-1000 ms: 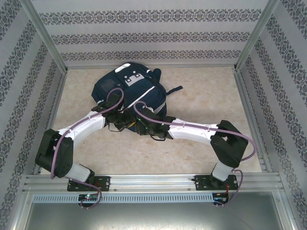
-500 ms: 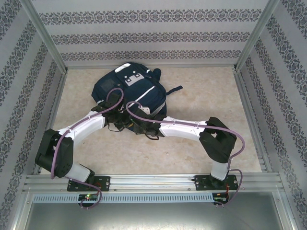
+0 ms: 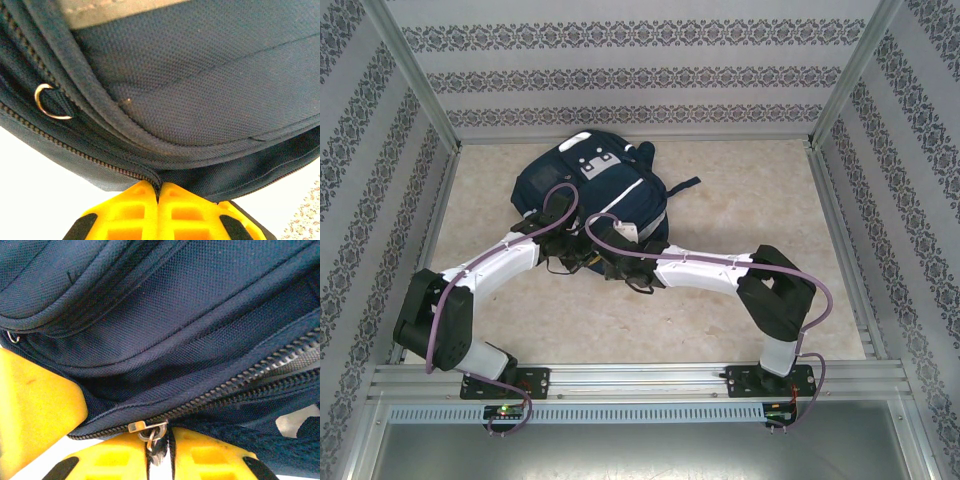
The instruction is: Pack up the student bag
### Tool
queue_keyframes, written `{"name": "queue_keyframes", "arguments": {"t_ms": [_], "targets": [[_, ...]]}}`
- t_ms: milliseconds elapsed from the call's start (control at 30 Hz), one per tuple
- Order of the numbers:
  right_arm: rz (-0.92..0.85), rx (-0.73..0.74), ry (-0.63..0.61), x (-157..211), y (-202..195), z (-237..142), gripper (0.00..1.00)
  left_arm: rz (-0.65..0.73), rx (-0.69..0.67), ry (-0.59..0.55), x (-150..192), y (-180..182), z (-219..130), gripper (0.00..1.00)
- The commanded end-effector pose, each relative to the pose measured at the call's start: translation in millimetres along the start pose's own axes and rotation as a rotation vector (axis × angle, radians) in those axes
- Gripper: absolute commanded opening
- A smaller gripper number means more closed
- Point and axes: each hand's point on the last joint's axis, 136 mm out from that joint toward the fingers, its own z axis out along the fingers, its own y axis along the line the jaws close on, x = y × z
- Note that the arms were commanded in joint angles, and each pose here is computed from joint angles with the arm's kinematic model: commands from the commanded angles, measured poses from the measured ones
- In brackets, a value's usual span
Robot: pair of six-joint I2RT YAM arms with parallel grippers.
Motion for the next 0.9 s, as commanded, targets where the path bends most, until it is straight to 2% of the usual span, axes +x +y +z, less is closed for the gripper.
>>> {"name": "queue_keyframes", "arguments": {"t_ms": [0,133,233,467,867], "targets": [[-0.031,0.096,-0.041,-8.6,-21.9,7.4,0.22,0.053,0.093,-0.022,-4.8,-32.4,-9.8,0.00],[-0.047,0.101,-0.059,-13.2,-17.9,15.3,0.21,0.052,0.091,-0.026,-4.4,-31.6,-11.8,0.00],[-0.053,0.118,-0.063,-12.4,-22.3,16.6,0.00,0.050,0.089,-0.030,-4.2,-30.9,-13.4,0.00],[-0.050,0.167,-0.090,-13.0,-47.3,-8.7,0.00,0.018,0.004,-0.060,-16.9,-5.5,-17.8,0.00],[-0.011,0.235,-0.082,-4.3,-106.8,-45.0,0.00,-0.098,-0.198,-0.227,-75.3,84.5,-65.0,0.00]]}}
